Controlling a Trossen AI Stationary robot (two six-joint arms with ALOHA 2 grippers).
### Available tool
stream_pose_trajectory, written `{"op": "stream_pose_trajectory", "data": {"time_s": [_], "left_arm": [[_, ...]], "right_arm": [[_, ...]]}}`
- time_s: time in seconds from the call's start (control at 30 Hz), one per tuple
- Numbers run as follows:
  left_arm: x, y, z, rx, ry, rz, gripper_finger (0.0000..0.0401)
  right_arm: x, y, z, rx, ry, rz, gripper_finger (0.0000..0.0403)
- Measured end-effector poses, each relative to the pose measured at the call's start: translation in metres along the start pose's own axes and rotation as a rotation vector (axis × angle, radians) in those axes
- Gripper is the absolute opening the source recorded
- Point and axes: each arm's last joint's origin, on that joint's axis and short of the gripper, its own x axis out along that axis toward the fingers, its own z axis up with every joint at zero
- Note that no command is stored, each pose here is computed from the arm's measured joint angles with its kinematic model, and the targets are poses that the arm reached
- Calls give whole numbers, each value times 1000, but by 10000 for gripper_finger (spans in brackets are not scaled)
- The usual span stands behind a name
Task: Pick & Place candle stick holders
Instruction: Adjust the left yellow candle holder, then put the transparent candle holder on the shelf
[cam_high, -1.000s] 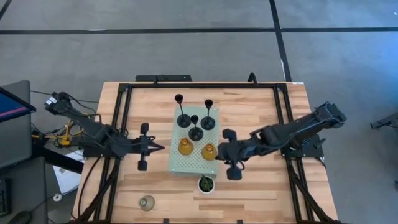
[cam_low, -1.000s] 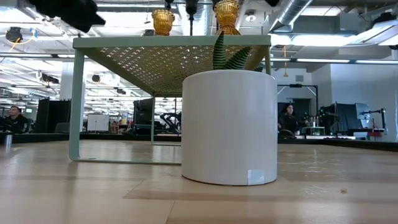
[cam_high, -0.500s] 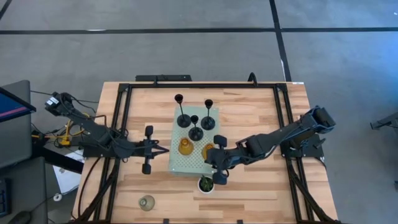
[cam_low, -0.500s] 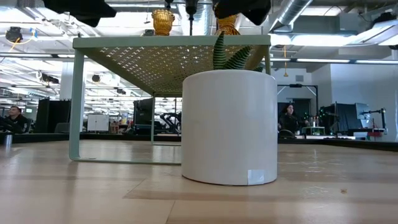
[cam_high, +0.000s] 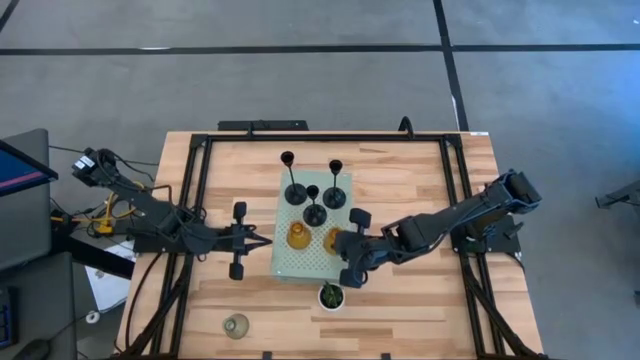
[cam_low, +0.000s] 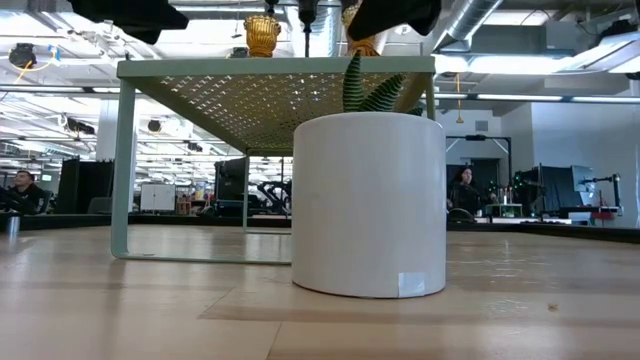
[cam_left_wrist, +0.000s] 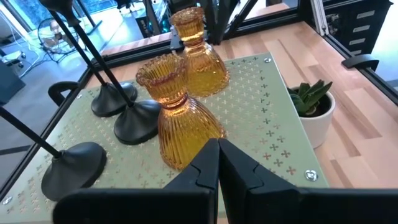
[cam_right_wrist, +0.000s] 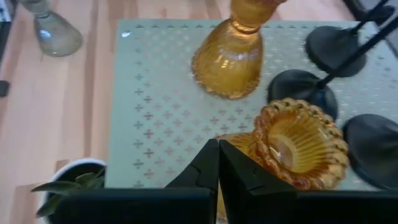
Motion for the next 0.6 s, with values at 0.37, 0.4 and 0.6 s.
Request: {"op": "stream_pose_trajectory", "data": {"time_s": [0.37, 0.4, 0.6], "left_arm": [[0, 0, 0, 0, 0, 0, 5], [0, 0, 0, -1, 0, 0, 5], [-1, -1, 0, 1, -2, -11, 5]], "right_arm": [[0, 0, 1, 1, -13, -14, 0], [-1, 2, 0, 1, -16, -7, 0], [-14, 17, -8, -51, 6, 40, 0]]}}
